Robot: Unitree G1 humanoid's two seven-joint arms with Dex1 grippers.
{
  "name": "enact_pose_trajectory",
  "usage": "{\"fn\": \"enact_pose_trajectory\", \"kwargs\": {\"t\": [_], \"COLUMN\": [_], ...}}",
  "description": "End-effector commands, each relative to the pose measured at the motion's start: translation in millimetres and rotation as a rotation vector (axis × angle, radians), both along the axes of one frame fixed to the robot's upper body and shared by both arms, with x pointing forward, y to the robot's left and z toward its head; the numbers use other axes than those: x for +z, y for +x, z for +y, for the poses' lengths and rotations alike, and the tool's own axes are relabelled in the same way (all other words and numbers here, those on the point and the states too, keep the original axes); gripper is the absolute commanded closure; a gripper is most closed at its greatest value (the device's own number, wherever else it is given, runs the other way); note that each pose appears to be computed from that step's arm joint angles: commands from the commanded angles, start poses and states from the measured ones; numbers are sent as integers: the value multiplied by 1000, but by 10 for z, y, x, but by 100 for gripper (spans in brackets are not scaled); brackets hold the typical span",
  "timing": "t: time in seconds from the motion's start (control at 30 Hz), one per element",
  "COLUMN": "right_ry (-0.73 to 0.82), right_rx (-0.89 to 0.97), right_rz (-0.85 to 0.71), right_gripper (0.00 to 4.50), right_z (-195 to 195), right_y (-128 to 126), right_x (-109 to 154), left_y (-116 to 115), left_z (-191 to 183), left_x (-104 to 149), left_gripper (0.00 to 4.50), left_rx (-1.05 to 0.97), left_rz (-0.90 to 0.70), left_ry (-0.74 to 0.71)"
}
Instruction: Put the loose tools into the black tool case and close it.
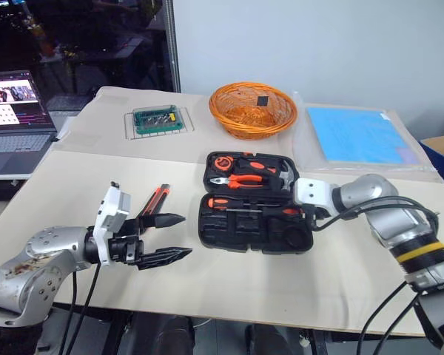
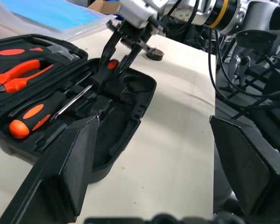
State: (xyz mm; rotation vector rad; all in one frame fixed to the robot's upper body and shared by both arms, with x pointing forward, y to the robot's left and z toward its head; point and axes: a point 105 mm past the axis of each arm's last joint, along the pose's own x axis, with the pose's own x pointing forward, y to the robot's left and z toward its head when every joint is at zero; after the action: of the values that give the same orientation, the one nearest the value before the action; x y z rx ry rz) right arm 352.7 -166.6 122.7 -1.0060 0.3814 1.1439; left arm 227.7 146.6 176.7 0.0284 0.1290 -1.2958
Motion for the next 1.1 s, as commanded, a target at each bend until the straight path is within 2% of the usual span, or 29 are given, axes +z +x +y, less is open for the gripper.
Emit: {"fn": "enact_pose_trajectory", "kwargs": {"t": [0.03, 0.1, 0.17, 0.27, 0.5, 0.57, 0.63, 0.8, 0.93, 1.03, 1.1], "right_ry": [-38, -37, -9, 39, 316, 474, 605, 659, 579, 371, 286], "right_rx": [-8, -4, -5, 5, 37, -48, -113, -254, -278, -240, -208], "right_rz": [31, 70, 76, 64, 64, 129, 125, 2, -45, -24, -42], "right_gripper": [350, 350, 250, 164, 164, 216, 271, 443, 443, 443, 443], "right_z": [-45, -57, -55, -37, 68, 83, 153, 253, 353, 327, 273], "right_y": [18, -12, -26, -71, -224, -205, -178, -89, -160, -285, -314], "right_x": [-55, -76, -36, 73, 410, 493, 553, 417, 86, -416, -543], "left_y": [-4, 6, 28, 56, 120, 142, 147, 139, 138, 146, 151], "left_z": [-44, -55, -60, -55, -22, 2, 26, 67, 97, 115, 127], "left_x": [94, 91, 83, 76, 48, 39, 32, 17, 0, -20, -37], "left_gripper": [43, 43, 43, 43, 43, 43, 43, 43, 43, 43, 43], "left_rx": [-17, -18, -16, -7, 17, 29, 36, 49, 63, 76, 92], "left_rz": [-62, -66, -68, -69, -65, -65, -68, -66, -68, -70, -70], "left_ry": [3, 4, 4, 3, -1, -2, 5, 9, 18, 29, 35]}}
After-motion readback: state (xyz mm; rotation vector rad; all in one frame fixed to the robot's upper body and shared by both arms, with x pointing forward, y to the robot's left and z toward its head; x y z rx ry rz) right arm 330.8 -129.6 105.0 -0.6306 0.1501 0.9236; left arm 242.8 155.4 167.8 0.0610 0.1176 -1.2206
